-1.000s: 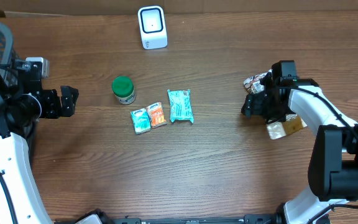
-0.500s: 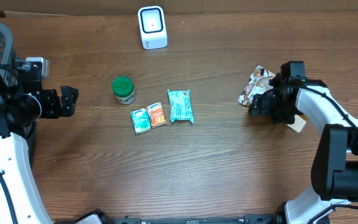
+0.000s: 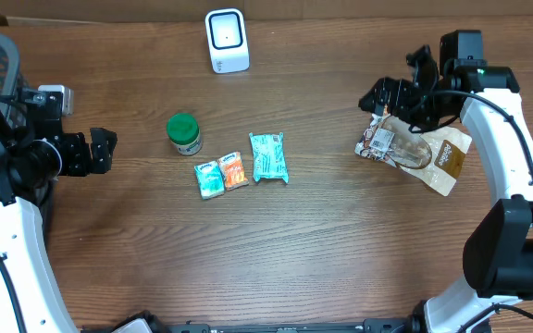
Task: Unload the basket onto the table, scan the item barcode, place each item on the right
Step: 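Raise the right gripper away from the bag, then move the right gripper left toward the mint-green wipes packet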
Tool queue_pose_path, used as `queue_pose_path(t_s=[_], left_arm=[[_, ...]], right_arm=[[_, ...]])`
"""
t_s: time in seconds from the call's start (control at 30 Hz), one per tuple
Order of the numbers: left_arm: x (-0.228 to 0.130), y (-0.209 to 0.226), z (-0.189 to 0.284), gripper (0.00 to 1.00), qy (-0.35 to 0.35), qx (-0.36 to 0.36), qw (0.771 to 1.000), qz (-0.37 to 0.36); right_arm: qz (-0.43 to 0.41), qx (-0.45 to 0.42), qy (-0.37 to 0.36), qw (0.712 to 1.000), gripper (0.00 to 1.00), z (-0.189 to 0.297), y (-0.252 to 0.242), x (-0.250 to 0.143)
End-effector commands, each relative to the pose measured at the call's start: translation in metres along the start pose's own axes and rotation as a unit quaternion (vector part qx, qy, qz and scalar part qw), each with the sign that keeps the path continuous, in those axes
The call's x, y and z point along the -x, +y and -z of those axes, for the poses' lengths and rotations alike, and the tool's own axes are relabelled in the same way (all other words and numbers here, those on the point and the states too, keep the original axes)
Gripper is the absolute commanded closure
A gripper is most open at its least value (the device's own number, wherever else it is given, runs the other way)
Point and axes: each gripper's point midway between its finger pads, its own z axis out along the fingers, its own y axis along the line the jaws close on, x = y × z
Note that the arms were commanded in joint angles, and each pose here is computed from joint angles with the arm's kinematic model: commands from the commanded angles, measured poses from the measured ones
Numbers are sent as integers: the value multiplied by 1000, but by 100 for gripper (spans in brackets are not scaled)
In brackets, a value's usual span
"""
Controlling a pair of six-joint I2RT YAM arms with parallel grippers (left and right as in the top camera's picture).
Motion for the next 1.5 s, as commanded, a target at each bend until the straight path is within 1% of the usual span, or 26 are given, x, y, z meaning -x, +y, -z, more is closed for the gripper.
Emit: queue_pose_path(t_s=[0.0,0.1,0.23,0.33,0.47,0.53,0.57,0.63,0.67,0.73,0.8,0.9,0.97,1.07,1.1,1.17,1.3,1.47], left_arm=[[0,2,-1,0,0,-1,1000,-2],[0,2,-1,0,0,-1,1000,-2],[0,2,-1,0,0,-1,1000,-2],[0,2,-1,1,0,-1,1000,-2],[0,2,-1,0,0,-1,1000,-2],[0,2,-1,1,0,-1,1000,-2],[0,2,-1,1,0,-1,1000,-2],[0,2,-1,1,0,-1,1000,-2],[0,2,-1,0,0,-1,1000,-2],[0,2,-1,0,0,-1,1000,-2],[0,2,-1,0,0,-1,1000,-2],[0,2,-1,1,0,-1,1000,-2],[0,2,-1,0,0,0,1000,-2],[0,2,-1,0,0,-1,1000,-2],[0,2,-1,0,0,-1,1000,-2],[0,2,-1,1,0,0,1000,-2],[0,2,-1,0,0,-1,1000,-2],[0,2,-1,0,0,-1,1000,-2]], right_arm=[[22,62,-24,998,0,7,27,14],[38,89,-44,994,0,9,37,24],[46,127,-44,990,0,12,51,24],[48,131,-30,990,0,8,58,17],[62,137,1,989,4,-6,77,-3],[70,141,21,987,10,-16,87,-16],[73,143,31,987,16,-21,92,-24],[82,147,55,984,24,-32,104,-42],[86,149,66,983,30,-37,109,-50],[69,139,88,984,41,-50,118,-65],[45,121,99,987,55,-65,125,-79],[6,87,103,991,66,-87,136,-98],[-8,77,101,992,71,-98,145,-108],[-46,32,87,995,75,-117,148,-122],[-56,20,84,995,78,-122,149,-127],[-67,6,83,994,80,-132,152,-138],[-88,-20,83,992,81,-150,151,-153],[-120,-67,94,986,81,-176,128,-165]])
